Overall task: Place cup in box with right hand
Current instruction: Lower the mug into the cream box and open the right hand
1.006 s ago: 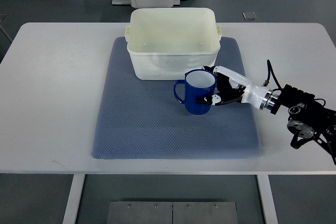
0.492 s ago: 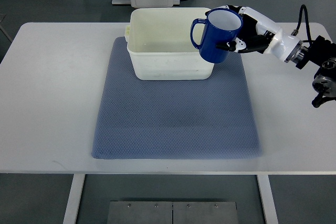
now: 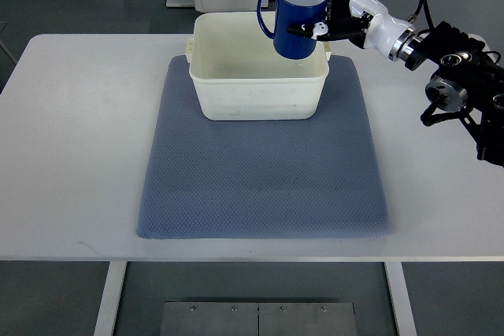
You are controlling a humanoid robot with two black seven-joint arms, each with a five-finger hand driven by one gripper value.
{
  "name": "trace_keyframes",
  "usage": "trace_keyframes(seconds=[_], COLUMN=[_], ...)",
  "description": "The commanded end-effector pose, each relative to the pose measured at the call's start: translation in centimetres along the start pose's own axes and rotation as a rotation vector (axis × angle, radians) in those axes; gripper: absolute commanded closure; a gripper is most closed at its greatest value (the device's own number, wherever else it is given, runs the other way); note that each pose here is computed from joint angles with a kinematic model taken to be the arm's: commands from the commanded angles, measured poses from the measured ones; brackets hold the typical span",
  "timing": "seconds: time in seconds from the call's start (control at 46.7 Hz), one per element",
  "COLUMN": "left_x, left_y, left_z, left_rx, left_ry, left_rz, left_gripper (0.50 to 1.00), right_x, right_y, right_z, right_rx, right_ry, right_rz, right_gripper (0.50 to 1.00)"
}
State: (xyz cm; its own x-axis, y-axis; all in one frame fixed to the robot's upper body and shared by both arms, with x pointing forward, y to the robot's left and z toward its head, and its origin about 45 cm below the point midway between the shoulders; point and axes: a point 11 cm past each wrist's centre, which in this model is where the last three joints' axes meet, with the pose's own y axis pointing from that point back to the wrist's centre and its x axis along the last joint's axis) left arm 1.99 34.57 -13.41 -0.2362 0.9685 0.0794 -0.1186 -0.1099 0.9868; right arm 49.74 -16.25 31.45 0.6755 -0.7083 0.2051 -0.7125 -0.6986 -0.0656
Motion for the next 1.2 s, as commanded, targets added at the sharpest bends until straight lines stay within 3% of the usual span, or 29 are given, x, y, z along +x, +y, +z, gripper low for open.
trace_keyframes(seconds=[0.0, 0.364, 0.835, 1.177], left_x=[0.0, 0.0, 0.0, 0.0], left_y=[0.0, 0.0, 0.0, 0.0], left_z=[0.0, 0.0, 0.0, 0.0], left_rx=[0.001, 0.0, 0.0, 0.0], left_ry=[0.0, 0.002, 0.0, 0.002], left_rz=[0.0, 0.0, 0.0, 0.0], left_gripper=[0.5, 0.5, 0.5, 0.5], right_x=[-0.1, -1.4, -1.9, -2.0], right_y=[-0.6, -2.1, -0.9, -1.0], right_z=[0.7, 3.4, 6.3, 5.9], right_rx=[-0.026, -0.101, -0.166, -0.148], right_ry=[0.002, 0.036, 0.058, 0.043], right_rz=[0.035, 0.142, 0.187, 0.193], right_gripper=[1.0, 1.0, 1.0, 1.0])
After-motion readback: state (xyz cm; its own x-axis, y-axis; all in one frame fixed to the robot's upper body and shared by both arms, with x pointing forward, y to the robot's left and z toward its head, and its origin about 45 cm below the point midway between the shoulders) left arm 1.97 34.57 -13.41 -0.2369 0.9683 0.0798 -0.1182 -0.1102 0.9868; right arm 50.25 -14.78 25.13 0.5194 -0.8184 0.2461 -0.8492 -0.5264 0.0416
